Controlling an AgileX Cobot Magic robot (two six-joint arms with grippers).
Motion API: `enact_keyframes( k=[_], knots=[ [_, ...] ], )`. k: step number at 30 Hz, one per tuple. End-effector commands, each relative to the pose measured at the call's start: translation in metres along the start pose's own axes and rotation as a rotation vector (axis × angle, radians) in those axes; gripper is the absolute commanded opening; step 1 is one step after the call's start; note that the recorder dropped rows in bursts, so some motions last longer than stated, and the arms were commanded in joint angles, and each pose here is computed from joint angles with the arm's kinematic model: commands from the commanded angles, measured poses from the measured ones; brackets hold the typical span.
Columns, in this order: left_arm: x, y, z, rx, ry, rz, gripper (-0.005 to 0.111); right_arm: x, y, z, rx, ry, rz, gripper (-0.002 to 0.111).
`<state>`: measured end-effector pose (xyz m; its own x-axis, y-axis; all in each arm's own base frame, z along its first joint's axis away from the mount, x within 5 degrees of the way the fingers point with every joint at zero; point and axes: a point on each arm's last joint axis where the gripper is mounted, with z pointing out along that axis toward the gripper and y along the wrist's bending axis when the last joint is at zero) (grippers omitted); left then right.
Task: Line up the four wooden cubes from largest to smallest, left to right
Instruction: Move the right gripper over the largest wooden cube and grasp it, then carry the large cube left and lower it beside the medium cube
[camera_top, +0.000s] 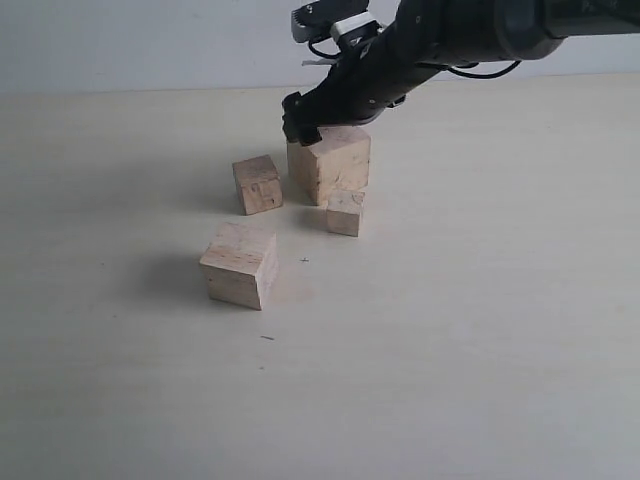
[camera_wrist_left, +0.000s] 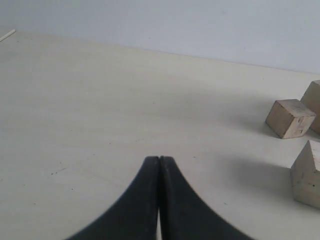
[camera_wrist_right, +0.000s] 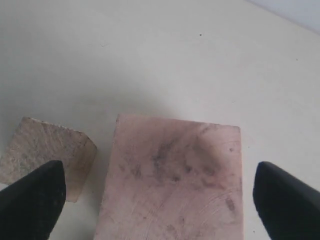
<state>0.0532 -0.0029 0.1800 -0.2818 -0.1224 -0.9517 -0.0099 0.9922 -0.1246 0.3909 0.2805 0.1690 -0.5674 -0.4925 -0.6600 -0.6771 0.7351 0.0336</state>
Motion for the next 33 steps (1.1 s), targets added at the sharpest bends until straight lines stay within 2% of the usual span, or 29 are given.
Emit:
enact_keyframes(
  k=[1, 8, 11, 13, 14, 19, 22, 25, 26, 28, 29, 31, 33],
  knots=[
    [-0.001, 0.0, 0.0, 0.006, -0.014, 0.006, 0.0, 0.003, -0.002, 0.012, 0.0, 0.038, 0.022, 0.096],
    [-0.001, 0.0, 0.0, 0.006, -0.014, 0.006, 0.0, 0.015, -0.002, 0.026, -0.002, 0.098, 0.011, 0.095],
    [-0.001, 0.0, 0.0, 0.006, -0.014, 0.006, 0.0, 0.016, -0.003, 0.026, 0.002, 0.111, 0.004, 0.089],
    [-0.001, 0.0, 0.0, 0.006, -0.014, 0.006, 0.0, 0.015, -0.003, 0.023, 0.01, 0.11, 0.002, 0.076],
    [-0.001, 0.0, 0.0, 0.006, -0.014, 0.006, 0.0, 0.014, -0.004, 0.021, 0.013, 0.11, 0.007, 0.067],
    [-0.001, 0.0, 0.0, 0.006, -0.014, 0.006, 0.0, 0.004, -0.001, 0.002, 0.004, 0.109, 0.005, 0.003],
    [-0.001, 0.0, 0.0, 0.006, -0.014, 0.006, 0.0, -0.008, 0.0, -0.016, 0.005, 0.073, -0.003, 0.0],
    [-0.001, 0.0, 0.0, 0.006, -0.014, 0.006, 0.0, -0.034, 0.005, -0.059, -0.007, -0.033, -0.012, 0.0],
    [-0.001, 0.0, 0.0, 0.006, -0.014, 0.006, 0.0, -0.038, 0.009, -0.066, -0.034, -0.051, -0.012, 0.0],
    [-0.001, 0.0, 0.0, 0.006, -0.014, 0.006, 0.0, -0.046, 0.029, -0.079, -0.196, -0.101, -0.068, 0.0],
    [-0.001, 0.0, 0.0, 0.006, -0.014, 0.006, 0.0, -0.047, 0.043, -0.083, -0.333, -0.134, -0.128, 0.0],
    [-0.001, 0.0, 0.0, 0.006, -0.014, 0.006, 0.0, -0.046, 0.076, -0.086, -0.52, -0.176, -0.268, 0.0],
    [-0.001, 0.0, 0.0, 0.006, -0.014, 0.006, 0.0, -0.04, 0.109, -0.081, -0.6, -0.186, -0.438, 0.0]
  ],
)
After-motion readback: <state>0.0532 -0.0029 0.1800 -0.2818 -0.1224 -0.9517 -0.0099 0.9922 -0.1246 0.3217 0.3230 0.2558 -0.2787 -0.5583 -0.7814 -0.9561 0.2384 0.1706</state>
